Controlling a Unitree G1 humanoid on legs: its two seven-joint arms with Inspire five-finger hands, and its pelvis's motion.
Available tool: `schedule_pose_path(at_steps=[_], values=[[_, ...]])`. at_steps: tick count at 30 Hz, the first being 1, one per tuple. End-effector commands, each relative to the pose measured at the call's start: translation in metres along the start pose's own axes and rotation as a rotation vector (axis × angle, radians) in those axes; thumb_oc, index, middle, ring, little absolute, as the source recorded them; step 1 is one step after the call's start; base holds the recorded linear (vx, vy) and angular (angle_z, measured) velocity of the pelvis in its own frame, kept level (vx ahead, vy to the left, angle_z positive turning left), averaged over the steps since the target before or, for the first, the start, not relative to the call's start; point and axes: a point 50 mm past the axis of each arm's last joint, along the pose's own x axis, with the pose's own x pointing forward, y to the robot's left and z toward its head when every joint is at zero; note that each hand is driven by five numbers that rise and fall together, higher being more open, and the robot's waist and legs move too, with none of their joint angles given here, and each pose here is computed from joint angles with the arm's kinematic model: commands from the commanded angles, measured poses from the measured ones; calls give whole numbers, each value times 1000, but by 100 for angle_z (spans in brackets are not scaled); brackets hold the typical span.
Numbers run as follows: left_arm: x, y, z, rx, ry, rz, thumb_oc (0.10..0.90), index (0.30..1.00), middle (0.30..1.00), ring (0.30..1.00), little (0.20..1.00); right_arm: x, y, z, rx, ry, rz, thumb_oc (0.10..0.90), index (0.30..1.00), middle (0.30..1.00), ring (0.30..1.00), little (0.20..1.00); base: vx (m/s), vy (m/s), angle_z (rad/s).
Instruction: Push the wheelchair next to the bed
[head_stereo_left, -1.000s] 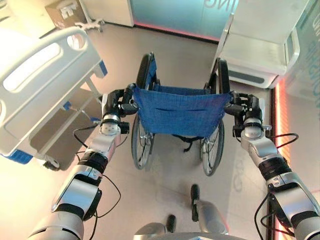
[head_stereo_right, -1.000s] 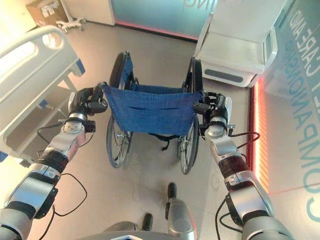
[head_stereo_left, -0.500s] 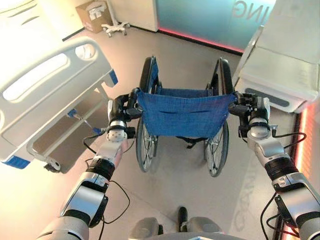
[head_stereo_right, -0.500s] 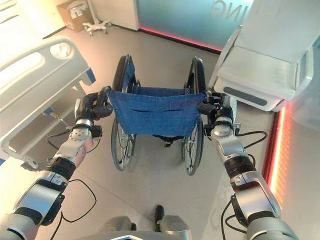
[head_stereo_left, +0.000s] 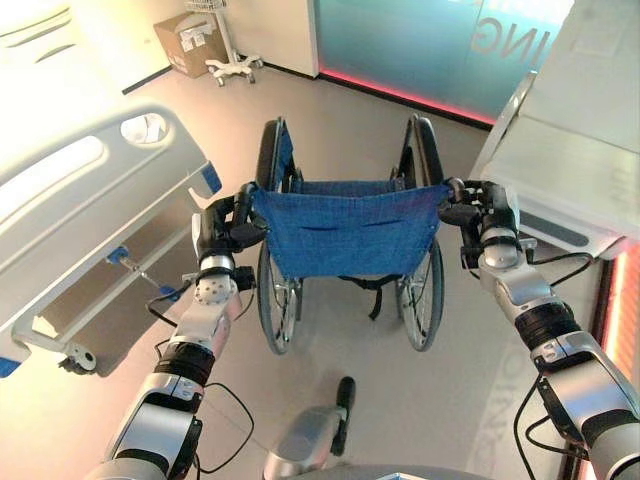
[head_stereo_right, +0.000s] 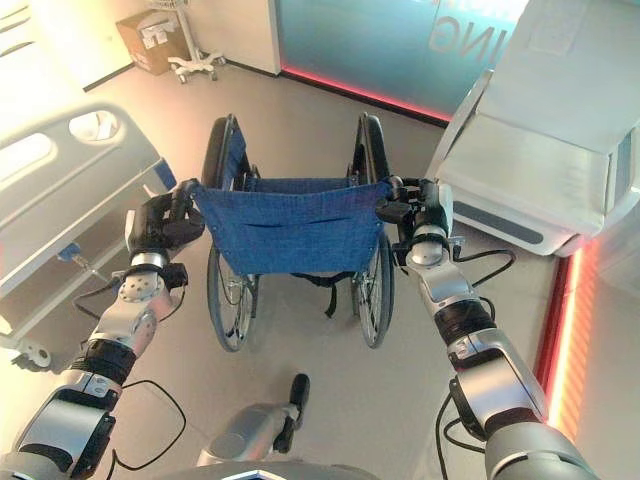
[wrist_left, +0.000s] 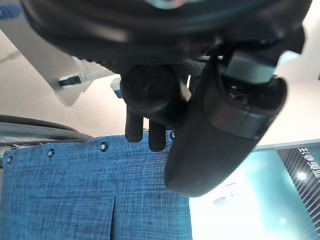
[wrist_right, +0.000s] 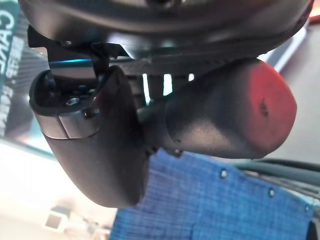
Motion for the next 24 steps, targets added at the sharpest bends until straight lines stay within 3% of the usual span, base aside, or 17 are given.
schedule_pose_path(at_steps=[1,7,15,24], values=[[0,-7,20,155,-172,-129,400,300,300,300,300,-15,9,-9,-9,-82,162,400,300,300,300,300,442,64,-22],[0,-14,23,159,-179,-145,400,300,300,300,300,-16,11,-8,-14,-85,152,400,300,300,300,300,415,-62,45],[12,-20,44,95,-217,-139,400,300,300,300,300,-6,5,37,-49,-162,130,400,300,300,300,300,429,-281,63],[-4,-30,18,58,-148,-185,400,300,300,300,300,-11,-20,11,-119,-135,141,400,300,300,300,300,438,-320,45]])
